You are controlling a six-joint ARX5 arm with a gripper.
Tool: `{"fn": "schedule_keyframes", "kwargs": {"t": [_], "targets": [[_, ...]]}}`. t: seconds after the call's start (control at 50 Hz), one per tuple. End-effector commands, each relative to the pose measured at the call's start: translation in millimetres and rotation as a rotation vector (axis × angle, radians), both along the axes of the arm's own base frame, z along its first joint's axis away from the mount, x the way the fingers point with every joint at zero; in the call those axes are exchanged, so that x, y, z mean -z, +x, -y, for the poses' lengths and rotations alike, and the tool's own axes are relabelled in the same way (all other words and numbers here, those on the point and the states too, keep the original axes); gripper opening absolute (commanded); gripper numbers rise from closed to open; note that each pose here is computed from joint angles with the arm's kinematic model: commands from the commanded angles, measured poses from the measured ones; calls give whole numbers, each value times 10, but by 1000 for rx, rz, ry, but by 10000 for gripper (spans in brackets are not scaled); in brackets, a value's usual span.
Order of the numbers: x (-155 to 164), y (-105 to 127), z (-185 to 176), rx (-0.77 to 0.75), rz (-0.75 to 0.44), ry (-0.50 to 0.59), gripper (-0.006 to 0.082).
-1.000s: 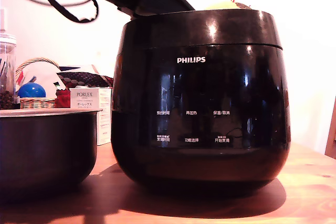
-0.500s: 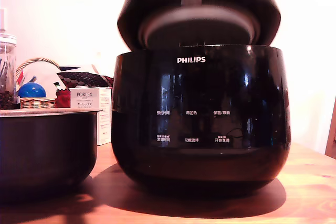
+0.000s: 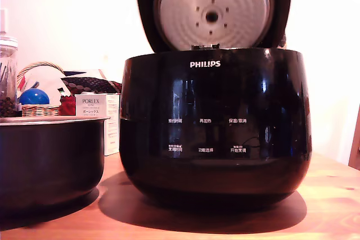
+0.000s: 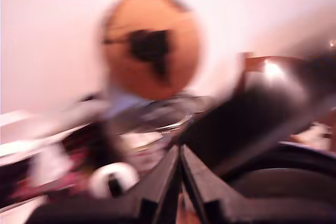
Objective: Open the rice cooker by pressing the large metal button on the top of its lid with medium force
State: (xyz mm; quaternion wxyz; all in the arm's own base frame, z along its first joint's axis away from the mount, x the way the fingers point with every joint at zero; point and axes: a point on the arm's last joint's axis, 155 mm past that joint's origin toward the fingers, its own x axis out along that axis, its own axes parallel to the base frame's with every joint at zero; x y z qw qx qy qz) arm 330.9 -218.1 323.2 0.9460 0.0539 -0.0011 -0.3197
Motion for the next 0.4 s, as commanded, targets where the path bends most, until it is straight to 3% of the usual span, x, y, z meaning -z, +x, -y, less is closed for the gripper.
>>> {"fn": "schedule_keyframes", "kwargs": {"t": [0.0,0.22,0.38], "targets": [[50,30,-158,-41,-8,2,-24],[-2,150,-570,-150,-5,0,-24],[-21,172,-646,-171,0,-3,-24]]}}
